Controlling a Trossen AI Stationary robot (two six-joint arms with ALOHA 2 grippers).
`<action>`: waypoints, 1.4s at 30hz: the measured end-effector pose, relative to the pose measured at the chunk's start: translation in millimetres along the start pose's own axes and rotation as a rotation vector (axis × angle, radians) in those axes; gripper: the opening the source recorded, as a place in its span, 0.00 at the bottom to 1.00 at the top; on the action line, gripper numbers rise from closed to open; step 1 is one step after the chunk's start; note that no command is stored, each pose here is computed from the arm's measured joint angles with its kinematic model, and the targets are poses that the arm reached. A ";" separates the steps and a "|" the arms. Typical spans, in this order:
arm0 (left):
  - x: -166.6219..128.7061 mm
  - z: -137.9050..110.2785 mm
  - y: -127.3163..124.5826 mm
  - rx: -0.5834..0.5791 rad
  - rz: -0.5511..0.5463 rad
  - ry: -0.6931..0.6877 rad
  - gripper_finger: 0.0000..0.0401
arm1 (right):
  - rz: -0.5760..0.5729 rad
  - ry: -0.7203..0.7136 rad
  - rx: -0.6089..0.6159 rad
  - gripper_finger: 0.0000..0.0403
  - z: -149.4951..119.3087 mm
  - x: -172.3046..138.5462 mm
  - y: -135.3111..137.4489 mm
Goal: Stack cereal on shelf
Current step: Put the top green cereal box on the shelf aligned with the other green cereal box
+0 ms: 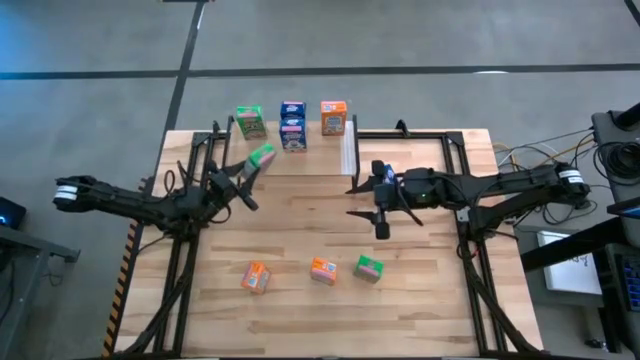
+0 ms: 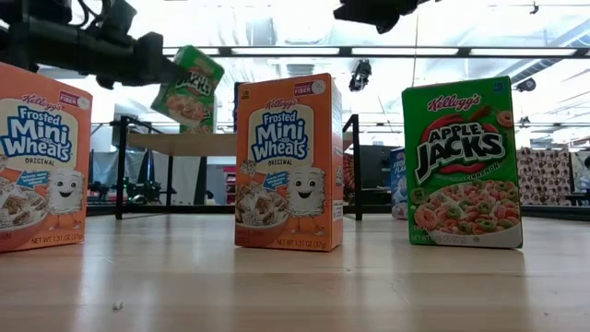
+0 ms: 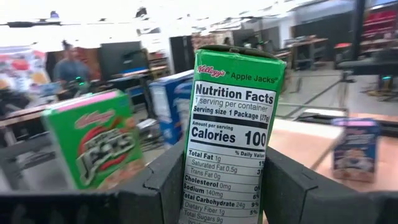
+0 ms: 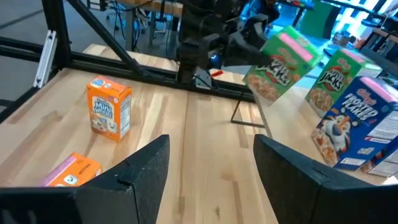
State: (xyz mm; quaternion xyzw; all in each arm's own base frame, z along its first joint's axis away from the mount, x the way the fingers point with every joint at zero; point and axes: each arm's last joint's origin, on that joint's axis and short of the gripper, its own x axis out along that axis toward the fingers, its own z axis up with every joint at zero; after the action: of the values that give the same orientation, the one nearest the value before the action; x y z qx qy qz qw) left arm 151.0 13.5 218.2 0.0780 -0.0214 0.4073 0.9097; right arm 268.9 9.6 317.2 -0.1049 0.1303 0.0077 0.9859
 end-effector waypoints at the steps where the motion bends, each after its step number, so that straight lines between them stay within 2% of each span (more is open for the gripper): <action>1: 0.5 -1.0 1.2 0.002 0.011 0.003 0.38 | 0.001 0.007 0.000 0.55 -1.2 1.6 0.3; 11: 7.2 -5.6 8.2 -0.013 0.114 0.030 0.42 | 0.012 0.057 0.001 0.55 -11.5 16.3 3.2; 25: 12.8 -12.3 7.4 -0.028 0.140 0.059 0.50 | 0.016 0.075 0.006 0.55 -15.2 20.7 4.2; 31: 13.1 -14.3 8.3 -0.032 0.211 0.078 0.56 | 0.021 0.089 0.005 0.55 -19.5 21.0 5.2; 42: 10.8 -9.7 10.3 -0.060 0.211 0.058 0.62 | 0.022 0.097 0.005 0.55 -22.1 20.9 5.7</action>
State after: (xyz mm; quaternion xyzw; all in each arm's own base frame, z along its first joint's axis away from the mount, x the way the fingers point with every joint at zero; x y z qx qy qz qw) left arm 150.2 29.7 211.1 0.0362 -0.0154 0.5021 0.8639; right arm 283.3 10.3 289.8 -0.1015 0.1788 0.0132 0.9785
